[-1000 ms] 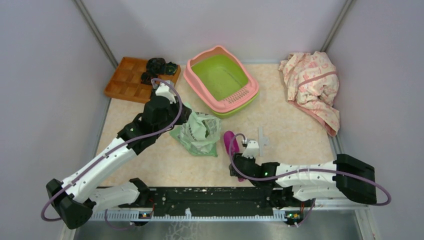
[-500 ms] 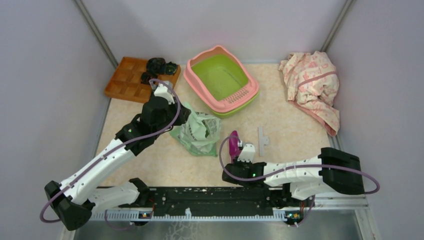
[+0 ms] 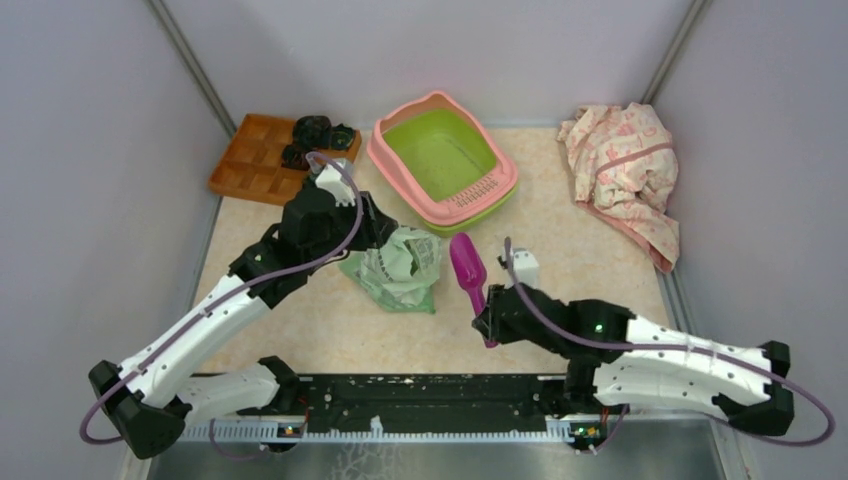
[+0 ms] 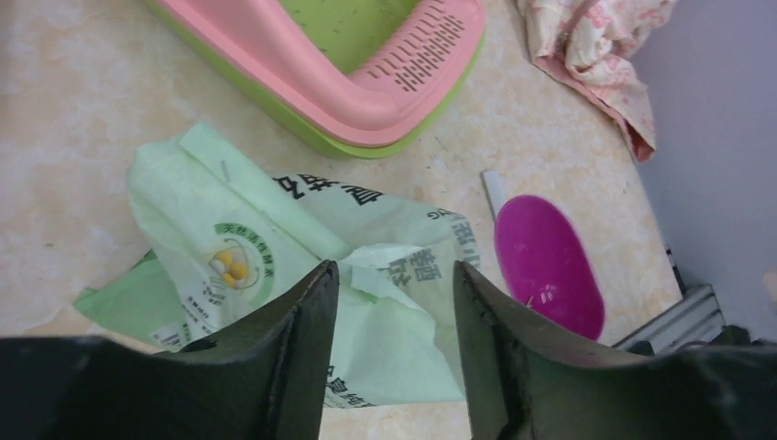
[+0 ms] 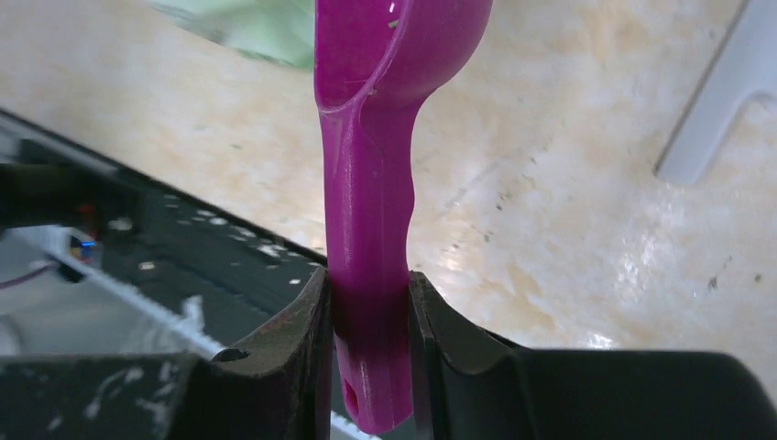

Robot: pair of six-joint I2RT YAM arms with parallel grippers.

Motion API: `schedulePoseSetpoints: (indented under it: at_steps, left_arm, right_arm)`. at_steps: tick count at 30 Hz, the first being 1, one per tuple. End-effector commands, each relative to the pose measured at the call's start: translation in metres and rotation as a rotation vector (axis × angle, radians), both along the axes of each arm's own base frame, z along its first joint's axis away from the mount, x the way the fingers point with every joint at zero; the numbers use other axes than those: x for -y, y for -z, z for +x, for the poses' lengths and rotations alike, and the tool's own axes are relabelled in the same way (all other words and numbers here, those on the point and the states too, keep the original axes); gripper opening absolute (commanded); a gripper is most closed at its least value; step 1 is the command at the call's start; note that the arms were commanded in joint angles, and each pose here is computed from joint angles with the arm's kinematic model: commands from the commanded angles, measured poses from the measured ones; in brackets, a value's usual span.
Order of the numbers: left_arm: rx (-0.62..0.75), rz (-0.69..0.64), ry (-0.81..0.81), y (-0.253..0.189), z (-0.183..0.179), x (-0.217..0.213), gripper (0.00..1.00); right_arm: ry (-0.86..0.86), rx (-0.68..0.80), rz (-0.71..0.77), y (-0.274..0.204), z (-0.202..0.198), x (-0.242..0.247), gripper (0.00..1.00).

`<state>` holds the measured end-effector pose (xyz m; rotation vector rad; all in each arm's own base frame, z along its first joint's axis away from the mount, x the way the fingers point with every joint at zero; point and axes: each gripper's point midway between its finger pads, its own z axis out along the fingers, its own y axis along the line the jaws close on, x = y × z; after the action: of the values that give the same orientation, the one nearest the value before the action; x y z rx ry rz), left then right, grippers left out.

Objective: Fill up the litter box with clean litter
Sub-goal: Pick up the spatula from the center of the board.

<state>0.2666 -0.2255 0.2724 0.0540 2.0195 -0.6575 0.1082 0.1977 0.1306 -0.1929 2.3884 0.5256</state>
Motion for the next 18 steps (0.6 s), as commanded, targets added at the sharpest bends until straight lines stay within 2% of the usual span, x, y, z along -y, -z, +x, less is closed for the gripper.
schedulePoseSetpoints:
  at_steps: [1,3,7,12,18]
  left_arm:
    - [0.091,-0.089,0.183,-0.038,-0.019,0.023,0.63]
    - [0.156,-0.143,0.273,-0.055,-0.033,0.031,0.74]
    - [0.213,-0.19,0.396,-0.077,-0.05,0.041,0.79]
    - [0.206,-0.271,0.555,-0.093,-0.073,0.06,0.81]
    - [0.226,-0.273,0.568,-0.099,-0.08,0.055,0.81]
  right_arm:
    - [-0.234,0.026,0.09,-0.07,-0.012,-0.007,0.0]
    - [-0.302,0.019,0.13,-0.09,-0.019,-0.016,0.0]
    - [-0.414,0.037,0.224,-0.127,-0.028,-0.041,0.0]
    - [-0.53,0.061,0.335,-0.159,-0.033,-0.069,0.0]
    - [-0.53,0.102,0.42,-0.188,-0.016,-0.071,0.0]
